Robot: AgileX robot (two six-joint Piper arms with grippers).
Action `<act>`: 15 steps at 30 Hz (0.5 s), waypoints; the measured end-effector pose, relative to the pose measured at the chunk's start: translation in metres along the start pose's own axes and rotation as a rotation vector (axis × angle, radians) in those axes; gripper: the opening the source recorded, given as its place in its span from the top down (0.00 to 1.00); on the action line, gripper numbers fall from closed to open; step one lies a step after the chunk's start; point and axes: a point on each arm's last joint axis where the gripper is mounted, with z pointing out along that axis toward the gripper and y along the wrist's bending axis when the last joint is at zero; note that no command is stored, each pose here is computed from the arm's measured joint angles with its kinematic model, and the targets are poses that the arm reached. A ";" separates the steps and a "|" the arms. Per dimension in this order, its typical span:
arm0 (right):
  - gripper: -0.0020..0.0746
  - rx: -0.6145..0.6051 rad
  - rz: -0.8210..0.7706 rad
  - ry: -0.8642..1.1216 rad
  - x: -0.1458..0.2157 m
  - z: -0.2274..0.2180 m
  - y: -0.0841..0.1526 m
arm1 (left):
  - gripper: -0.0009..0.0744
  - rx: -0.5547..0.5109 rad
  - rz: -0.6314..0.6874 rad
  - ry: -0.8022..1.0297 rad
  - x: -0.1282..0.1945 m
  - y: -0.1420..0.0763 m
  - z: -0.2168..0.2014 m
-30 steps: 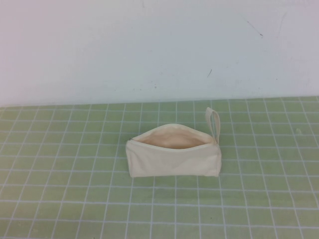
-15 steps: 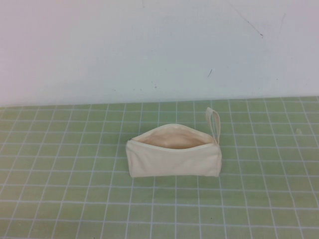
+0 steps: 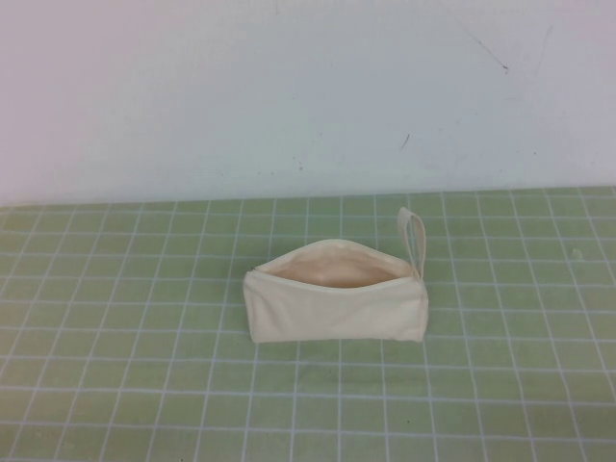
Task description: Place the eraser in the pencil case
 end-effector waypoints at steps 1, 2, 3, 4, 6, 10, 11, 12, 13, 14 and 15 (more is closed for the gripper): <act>0.97 -0.008 0.004 0.024 0.002 0.000 0.001 | 0.99 0.000 0.000 0.000 0.000 0.000 0.000; 0.97 -0.016 0.008 0.050 0.005 0.000 0.001 | 0.99 0.000 0.000 0.000 0.000 0.000 0.000; 0.97 -0.023 0.008 0.072 0.007 0.000 0.002 | 0.99 0.000 0.000 0.000 0.000 0.000 0.000; 0.97 -0.029 0.009 0.093 0.008 0.000 0.003 | 0.99 0.000 0.000 0.000 0.000 0.000 0.000; 0.97 -0.043 0.019 0.135 0.012 -0.001 0.004 | 0.99 0.000 0.000 0.000 0.000 0.000 0.000; 0.97 -0.073 0.068 0.188 0.016 -0.002 0.007 | 0.99 0.000 0.000 0.000 0.000 0.000 0.000; 0.97 -0.076 0.083 0.191 0.017 -0.002 0.007 | 0.99 0.000 0.000 0.000 0.000 0.000 0.000; 0.98 -0.076 0.100 0.193 0.017 -0.002 0.008 | 0.99 0.000 0.000 0.000 0.000 0.000 0.000; 0.97 -0.076 0.126 0.193 0.016 -0.002 0.008 | 0.99 0.000 0.000 0.000 0.000 0.000 0.000; 0.97 -0.074 0.143 0.194 0.016 -0.002 0.008 | 0.99 0.000 0.000 0.000 0.000 0.000 0.000; 0.97 -0.074 0.156 0.197 0.016 -0.002 0.008 | 0.99 0.000 0.000 0.000 0.000 0.000 0.000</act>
